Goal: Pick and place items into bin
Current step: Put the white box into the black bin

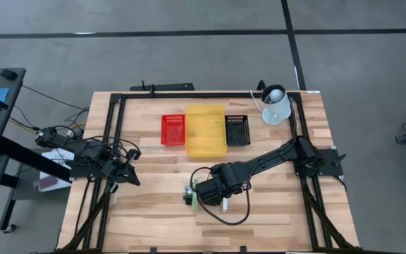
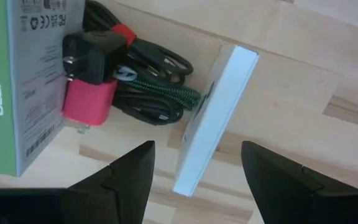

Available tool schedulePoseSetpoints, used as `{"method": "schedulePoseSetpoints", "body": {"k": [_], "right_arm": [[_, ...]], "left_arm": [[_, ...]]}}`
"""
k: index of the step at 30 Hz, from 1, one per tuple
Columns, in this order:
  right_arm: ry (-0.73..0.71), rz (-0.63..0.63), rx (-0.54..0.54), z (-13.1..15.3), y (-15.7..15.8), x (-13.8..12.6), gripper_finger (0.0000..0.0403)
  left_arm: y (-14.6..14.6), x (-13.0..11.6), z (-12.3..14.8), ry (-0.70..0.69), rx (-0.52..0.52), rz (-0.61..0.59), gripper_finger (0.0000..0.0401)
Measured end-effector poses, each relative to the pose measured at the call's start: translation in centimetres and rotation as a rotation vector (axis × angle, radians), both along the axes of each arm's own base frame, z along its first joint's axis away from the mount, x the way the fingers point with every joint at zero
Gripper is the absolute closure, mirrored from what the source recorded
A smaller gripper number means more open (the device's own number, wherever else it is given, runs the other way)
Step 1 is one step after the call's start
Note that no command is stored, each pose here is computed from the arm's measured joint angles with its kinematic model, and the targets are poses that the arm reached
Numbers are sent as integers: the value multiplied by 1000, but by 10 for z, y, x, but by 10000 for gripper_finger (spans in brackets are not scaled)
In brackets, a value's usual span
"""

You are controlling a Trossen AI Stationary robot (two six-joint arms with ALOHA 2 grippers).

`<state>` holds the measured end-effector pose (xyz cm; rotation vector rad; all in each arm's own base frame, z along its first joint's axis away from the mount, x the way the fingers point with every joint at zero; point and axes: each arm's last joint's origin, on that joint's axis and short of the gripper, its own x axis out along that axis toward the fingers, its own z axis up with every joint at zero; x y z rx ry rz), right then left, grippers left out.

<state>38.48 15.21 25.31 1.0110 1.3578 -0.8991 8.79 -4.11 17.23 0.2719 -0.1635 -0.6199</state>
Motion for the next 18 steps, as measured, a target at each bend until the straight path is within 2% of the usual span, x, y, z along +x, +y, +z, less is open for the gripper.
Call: {"method": "schedulePoseSetpoints", "body": {"k": [4,8,18], "right_arm": [[0,-1,-3,-2,0,1,168],[33,3,-8,-15,2,5,168],[23,5,-9,-12,2,5,168]], "left_arm": [[0,0,0,0,0,0,401],[0,0,0,0,0,0,401],[0,0,0,0,0,0,401]]}}
